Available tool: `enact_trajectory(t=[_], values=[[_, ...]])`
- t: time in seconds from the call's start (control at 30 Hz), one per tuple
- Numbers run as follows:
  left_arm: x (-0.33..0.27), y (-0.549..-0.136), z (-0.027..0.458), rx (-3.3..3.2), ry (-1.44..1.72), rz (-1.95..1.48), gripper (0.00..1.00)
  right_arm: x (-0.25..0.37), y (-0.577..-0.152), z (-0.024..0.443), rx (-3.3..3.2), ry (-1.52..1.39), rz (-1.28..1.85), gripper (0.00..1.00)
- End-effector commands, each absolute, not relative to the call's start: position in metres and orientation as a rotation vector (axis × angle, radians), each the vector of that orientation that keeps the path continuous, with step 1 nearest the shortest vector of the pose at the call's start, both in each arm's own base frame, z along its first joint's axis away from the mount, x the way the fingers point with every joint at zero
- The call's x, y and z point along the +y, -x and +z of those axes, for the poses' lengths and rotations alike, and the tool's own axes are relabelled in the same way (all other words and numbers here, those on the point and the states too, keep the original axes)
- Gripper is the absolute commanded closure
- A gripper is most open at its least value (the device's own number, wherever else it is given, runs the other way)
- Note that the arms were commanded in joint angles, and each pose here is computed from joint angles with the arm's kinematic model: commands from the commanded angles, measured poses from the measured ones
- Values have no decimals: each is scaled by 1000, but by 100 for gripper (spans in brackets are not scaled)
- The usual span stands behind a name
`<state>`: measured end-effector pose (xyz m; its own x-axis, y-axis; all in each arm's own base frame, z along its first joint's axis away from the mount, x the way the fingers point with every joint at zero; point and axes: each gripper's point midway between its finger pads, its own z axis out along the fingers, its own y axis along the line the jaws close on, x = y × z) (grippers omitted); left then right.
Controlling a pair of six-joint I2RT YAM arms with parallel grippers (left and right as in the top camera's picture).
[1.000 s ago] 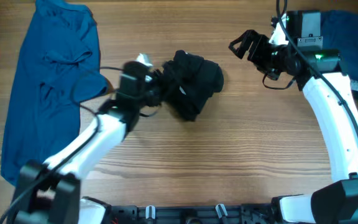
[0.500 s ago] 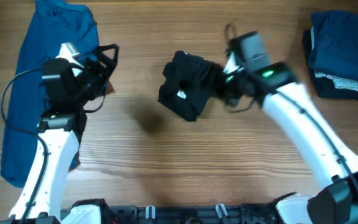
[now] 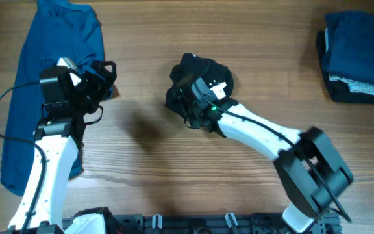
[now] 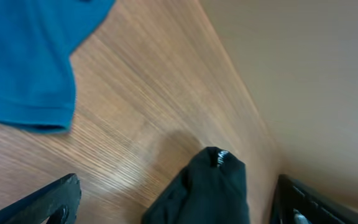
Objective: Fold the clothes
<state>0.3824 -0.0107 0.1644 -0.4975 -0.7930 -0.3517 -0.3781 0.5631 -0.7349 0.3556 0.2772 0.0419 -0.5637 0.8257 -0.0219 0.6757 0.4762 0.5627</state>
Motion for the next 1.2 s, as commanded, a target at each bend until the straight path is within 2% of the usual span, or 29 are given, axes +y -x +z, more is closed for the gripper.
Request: enact_trajectory(t=[0.0,0.1,0.33,0.47,0.53,0.67,0.8,0.87,0.93,1.03,1.17], values=[[1,-379,161,2111,953,-685,0,264,-371,38,2517,-901,647,24],[2,-378,159,2117,959,-674,0,245,-379,35,2575,-610,529,24],[2,-378,159,2117,959,-674,0,176,-401,26,2651,-399,405,20],[1,-378,159,2117,959,-675,0,140,-407,23,2676,-335,350,10],[1,-378,159,2118,959,-675,0,137,-405,30,2700,-372,432,1],[1,-378,159,2118,959,-675,0,136,-406,75,2640,-493,631,0],[1,-378,159,2117,959,-675,0,166,-393,109,2620,-636,964,0],[1,-378,159,2117,959,-675,0,176,-382,101,2656,-769,1012,2],[1,-378,159,2118,959,-675,0,173,-365,78,2684,-1095,934,10],[1,-378,159,2121,961,-674,0,170,-346,52,2657,-1387,817,10],[1,-377,157,2127,965,-673,0,170,-327,30,2628,-1550,747,10]])
